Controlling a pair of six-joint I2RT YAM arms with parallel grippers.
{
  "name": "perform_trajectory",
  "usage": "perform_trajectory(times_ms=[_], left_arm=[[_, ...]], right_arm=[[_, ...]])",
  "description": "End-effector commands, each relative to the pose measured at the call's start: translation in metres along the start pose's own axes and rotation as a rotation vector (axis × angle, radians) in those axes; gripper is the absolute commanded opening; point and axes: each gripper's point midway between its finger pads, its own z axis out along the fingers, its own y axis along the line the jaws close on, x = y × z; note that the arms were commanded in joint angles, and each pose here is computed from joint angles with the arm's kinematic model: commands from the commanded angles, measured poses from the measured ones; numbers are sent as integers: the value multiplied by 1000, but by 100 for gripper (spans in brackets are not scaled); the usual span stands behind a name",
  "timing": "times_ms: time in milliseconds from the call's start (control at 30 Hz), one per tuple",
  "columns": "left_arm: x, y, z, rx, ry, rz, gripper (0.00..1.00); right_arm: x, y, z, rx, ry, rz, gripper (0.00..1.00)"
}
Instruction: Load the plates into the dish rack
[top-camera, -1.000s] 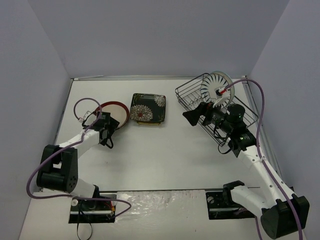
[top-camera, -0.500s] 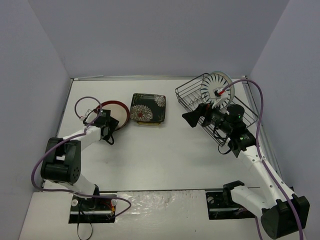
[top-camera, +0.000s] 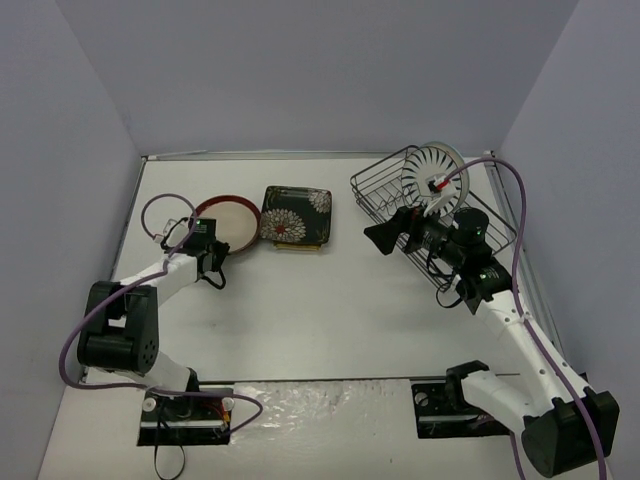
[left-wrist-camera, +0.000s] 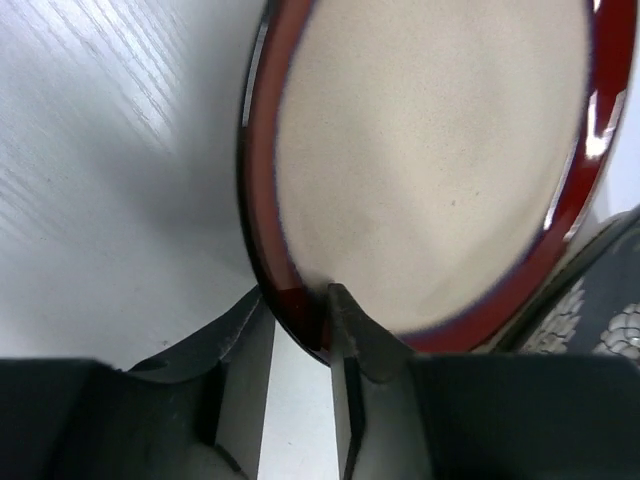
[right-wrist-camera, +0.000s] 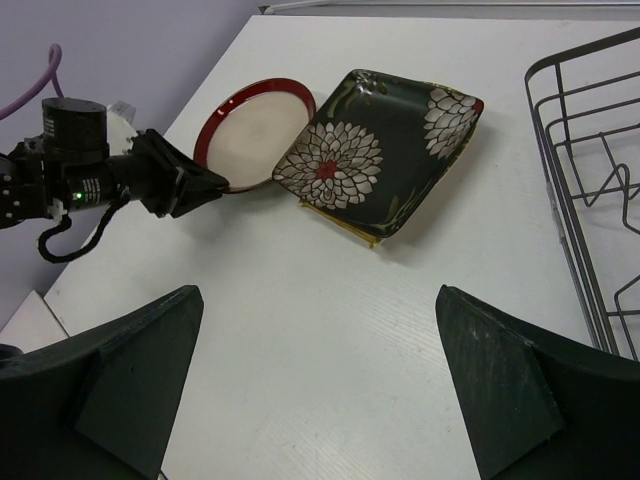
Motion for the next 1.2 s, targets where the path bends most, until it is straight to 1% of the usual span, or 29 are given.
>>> perform_trajectory(times_ms=[0,33,233,467,600,800,867,1000,1100,1167], left_arm=[[-29,-6,-21,45,-75,-36,11],[-32,-5,-24,48,-79,-40,8],[-50,-17,-47,105,-119,-21,0],[-62,-23,-59,169,-128,-57,0],[-76,-28,-72,213,-150,-87,0],[-101,-41,-100,327,-194,-140,0],[-105,-41,-104,355,-198,-154,0],[-111,-46,-113,410,-216,-169,0],[-110,-49,-116,447,-212,-184,0],[-109,-51,-121,478,-207,-191,0]], right_arm=[[-32,21,-2,-69,-81,-65,100],[-32,21,-3,-70,-81,-65,100],[-29,21,-1,-71,-60,-59,100],[-28,22,5,-83,-36,-46,100],[-26,26,11,-97,-13,-39,100],[-20,37,23,-126,24,-17,100],[-14,46,31,-143,47,-8,100],[-13,66,47,-156,46,8,100],[-1,73,69,-150,67,90,100],[1,83,80,-175,61,126,100]])
